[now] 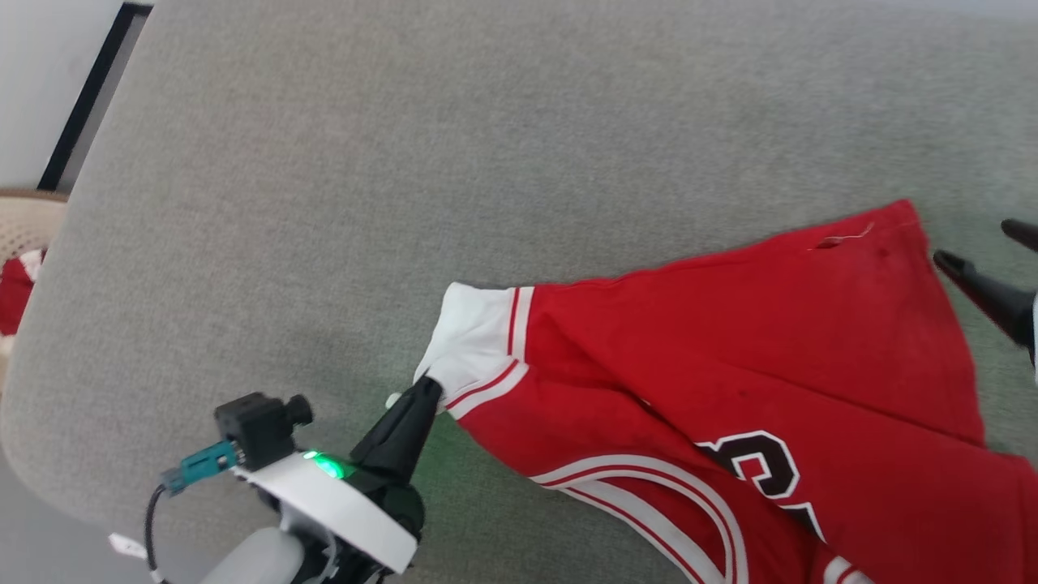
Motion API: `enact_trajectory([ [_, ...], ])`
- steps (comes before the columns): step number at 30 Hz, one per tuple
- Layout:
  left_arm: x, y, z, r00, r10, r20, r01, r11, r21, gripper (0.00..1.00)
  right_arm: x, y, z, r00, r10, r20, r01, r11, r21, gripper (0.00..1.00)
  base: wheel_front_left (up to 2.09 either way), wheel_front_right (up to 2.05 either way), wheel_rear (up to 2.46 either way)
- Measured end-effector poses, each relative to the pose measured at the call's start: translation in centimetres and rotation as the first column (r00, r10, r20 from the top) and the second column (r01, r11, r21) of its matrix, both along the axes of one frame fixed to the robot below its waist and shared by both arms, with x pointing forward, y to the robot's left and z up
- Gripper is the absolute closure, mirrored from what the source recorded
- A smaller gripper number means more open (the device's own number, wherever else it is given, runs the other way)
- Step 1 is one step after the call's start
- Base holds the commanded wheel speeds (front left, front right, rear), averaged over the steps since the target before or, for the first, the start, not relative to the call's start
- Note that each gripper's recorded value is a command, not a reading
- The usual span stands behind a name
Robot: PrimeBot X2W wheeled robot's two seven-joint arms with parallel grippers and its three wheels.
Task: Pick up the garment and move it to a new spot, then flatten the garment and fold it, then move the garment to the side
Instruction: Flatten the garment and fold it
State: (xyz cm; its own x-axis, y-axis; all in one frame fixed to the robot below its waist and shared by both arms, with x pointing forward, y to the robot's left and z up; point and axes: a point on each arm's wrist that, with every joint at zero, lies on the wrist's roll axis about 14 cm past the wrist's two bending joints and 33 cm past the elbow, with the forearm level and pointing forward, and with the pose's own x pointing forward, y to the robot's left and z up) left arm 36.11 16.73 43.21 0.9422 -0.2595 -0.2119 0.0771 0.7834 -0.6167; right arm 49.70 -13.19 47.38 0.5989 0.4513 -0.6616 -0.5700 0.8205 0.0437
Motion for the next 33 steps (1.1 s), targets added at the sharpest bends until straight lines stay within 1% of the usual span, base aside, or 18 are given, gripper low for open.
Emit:
enact_trajectory([
  [4,0.5,-0.3,-0.2,1.000,0.002,-0.003,-0.002,1.000,-0.001,1.00,2.0,0.5,-3.1,0.996,-0.001,-0.086,-0.003,0.999,-0.051,0.00,0.00,0.00,0.00],
  [7,0.7,-0.1,-0.7,1.000,0.019,-0.016,-0.019,1.000,-0.004,1.00,2.7,0.8,-5.5,0.989,-0.004,-0.145,-0.009,0.996,-0.086,0.00,0.00,0.00,0.00],
  [11,0.7,-0.1,-1.2,0.999,0.032,-0.033,-0.032,0.999,-0.010,1.00,2.2,1.1,-8.5,0.972,0.010,-0.233,-0.039,0.992,-0.118,0.00,0.00,0.00,0.00],
  [12,0.9,-0.1,-1.3,0.999,0.035,-0.035,-0.035,0.999,-0.012,1.00,2.2,1.3,-9.0,0.968,0.028,-0.248,-0.064,0.988,-0.141,0.00,0.00,0.00,0.00],
  [17,1.2,-0.4,-1.4,0.999,0.032,-0.035,-0.033,0.999,-0.017,1.00,1.5,2.1,-10.2,0.953,0.074,-0.294,-0.129,0.976,-0.173,0.00,0.00,0.00,0.00],
  [18,1.2,-0.4,-1.5,0.999,0.032,-0.037,-0.033,0.999,-0.016,1.00,1.4,2.2,-10.4,0.950,0.084,-0.301,-0.143,0.974,-0.178,0.51,0.00,0.00,0.00],
  [19,1.2,-0.4,-1.5,0.999,0.031,-0.037,-0.032,0.999,-0.017,1.00,1.3,2.3,-10.4,0.948,0.091,-0.305,-0.152,0.972,-0.182,0.69,0.00,0.00,0.00],
  [20,1.3,-0.4,-1.4,0.999,0.031,-0.035,-0.032,0.999,-0.017,1.00,1.3,2.4,-10.5,0.946,0.091,-0.311,-0.153,0.972,-0.179,1.00,0.00,0.00,0.00],
  [23,1.4,-0.4,-1.3,0.999,0.032,-0.030,-0.032,0.999,-0.017,1.00,1.1,2.8,-10.7,0.943,0.100,-0.318,-0.160,0.973,-0.169,1.00,0.00,0.00,0.00],
  [26,1.4,-0.3,-1.1,0.999,0.035,-0.024,-0.035,0.999,-0.015,1.00,0.9,3.4,-10.7,0.943,0.105,-0.316,-0.155,0.978,-0.138,1.00,0.00,0.00,0.00],
  [29,1.6,0.0,-0.6,0.999,0.044,-0.009,-0.044,0.999,-0.013,1.00,1.3,3.3,-10.2,0.953,0.082,-0.293,-0.117,0.988,-0.105,1.00,0.00,0.00,0.00],
  [33,1.4,1.0,-0.5,0.998,0.068,-0.003,-0.068,0.998,0.003,1.00,2.5,3.7,-8.3,0.975,0.034,-0.221,-0.038,0.999,-0.017,1.00,0.00,0.00,0.00],
])
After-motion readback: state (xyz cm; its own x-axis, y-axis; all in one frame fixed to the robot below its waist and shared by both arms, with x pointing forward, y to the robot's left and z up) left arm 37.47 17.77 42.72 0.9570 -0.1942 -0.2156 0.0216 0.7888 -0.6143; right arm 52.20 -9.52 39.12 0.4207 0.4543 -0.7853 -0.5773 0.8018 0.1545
